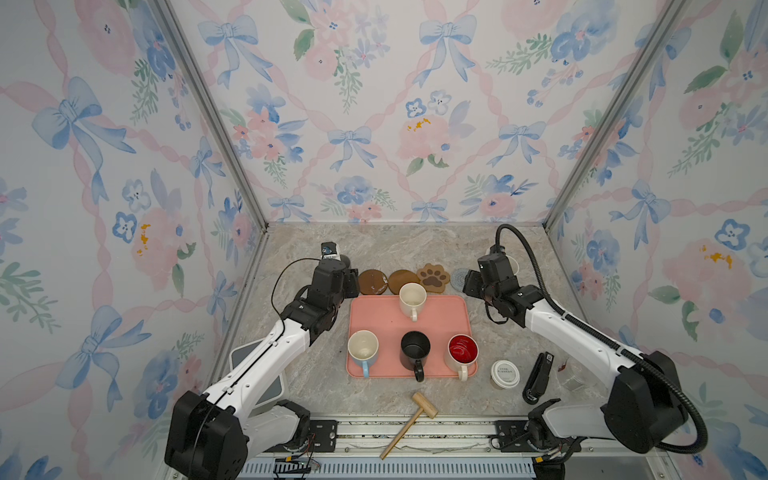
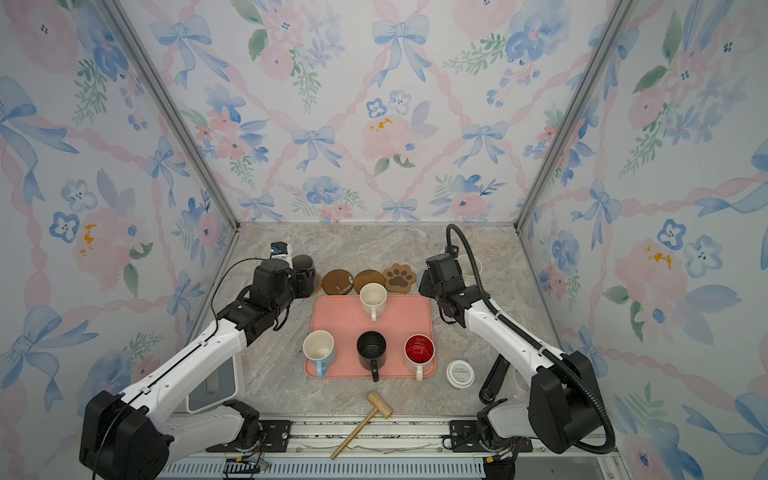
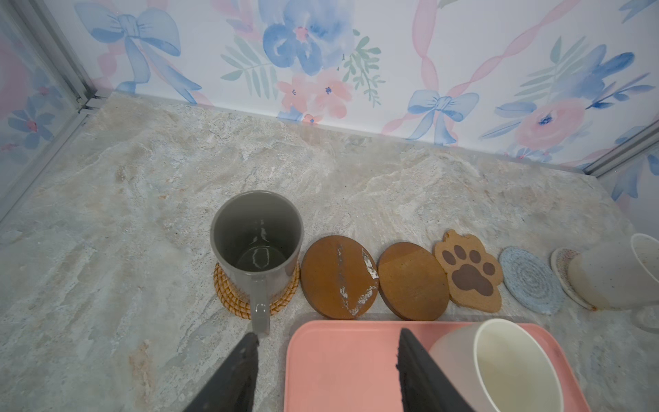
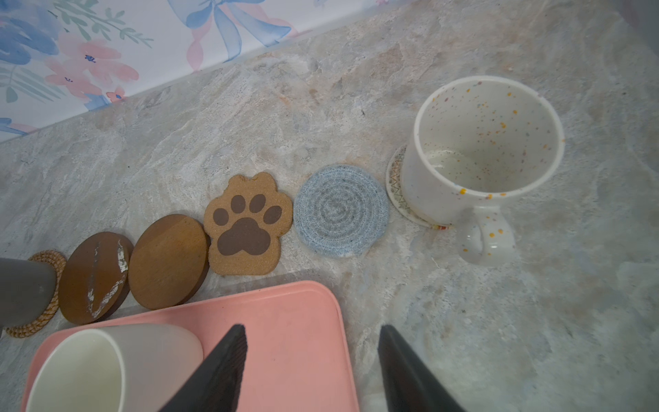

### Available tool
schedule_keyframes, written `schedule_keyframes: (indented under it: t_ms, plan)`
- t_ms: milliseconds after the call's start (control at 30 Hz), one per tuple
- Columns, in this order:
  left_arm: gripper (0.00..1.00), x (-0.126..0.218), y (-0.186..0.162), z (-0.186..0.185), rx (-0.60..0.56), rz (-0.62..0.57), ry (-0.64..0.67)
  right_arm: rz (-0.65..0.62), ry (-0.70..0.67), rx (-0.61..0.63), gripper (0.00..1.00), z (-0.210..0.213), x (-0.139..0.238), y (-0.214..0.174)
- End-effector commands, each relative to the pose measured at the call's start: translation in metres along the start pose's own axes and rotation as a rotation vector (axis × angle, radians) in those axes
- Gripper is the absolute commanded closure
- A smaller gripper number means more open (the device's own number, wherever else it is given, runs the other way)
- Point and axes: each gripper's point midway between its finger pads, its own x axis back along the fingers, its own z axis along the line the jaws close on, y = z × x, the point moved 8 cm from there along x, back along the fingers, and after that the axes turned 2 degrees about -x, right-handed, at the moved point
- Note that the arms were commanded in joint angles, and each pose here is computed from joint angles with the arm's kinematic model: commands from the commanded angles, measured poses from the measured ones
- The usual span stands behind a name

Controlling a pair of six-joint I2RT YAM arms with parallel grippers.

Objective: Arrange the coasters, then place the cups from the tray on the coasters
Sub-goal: 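Raise the left gripper from the grey mug while the right gripper moves toward the tray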

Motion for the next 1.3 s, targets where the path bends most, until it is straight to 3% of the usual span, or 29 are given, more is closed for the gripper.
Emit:
schedule_keyframes:
  t_ms: [0, 100, 367, 1267]
  plan:
    - [0.42, 0.010, -0.014, 0.003, 0.086, -0.012, 0.024, -0.008, 0.026, 0.019, 0.37, 0.012, 0.003, 0.005]
    - [0.42, 0.017, -0.032, 0.004, 0.149, -0.016, 0.022, -0.007, 0.033, 0.029, 0.37, 0.016, 0.003, 0.004]
    - [0.40, 0.022, -0.047, 0.005, 0.109, -0.059, 0.070, 0.004, 0.057, 0.046, 0.35, 0.027, 0.002, 0.001]
    - [0.38, 0.030, -0.047, 0.004, 0.107, -0.095, 0.046, 0.043, 0.095, 0.120, 0.34, 0.047, 0.015, -0.008]
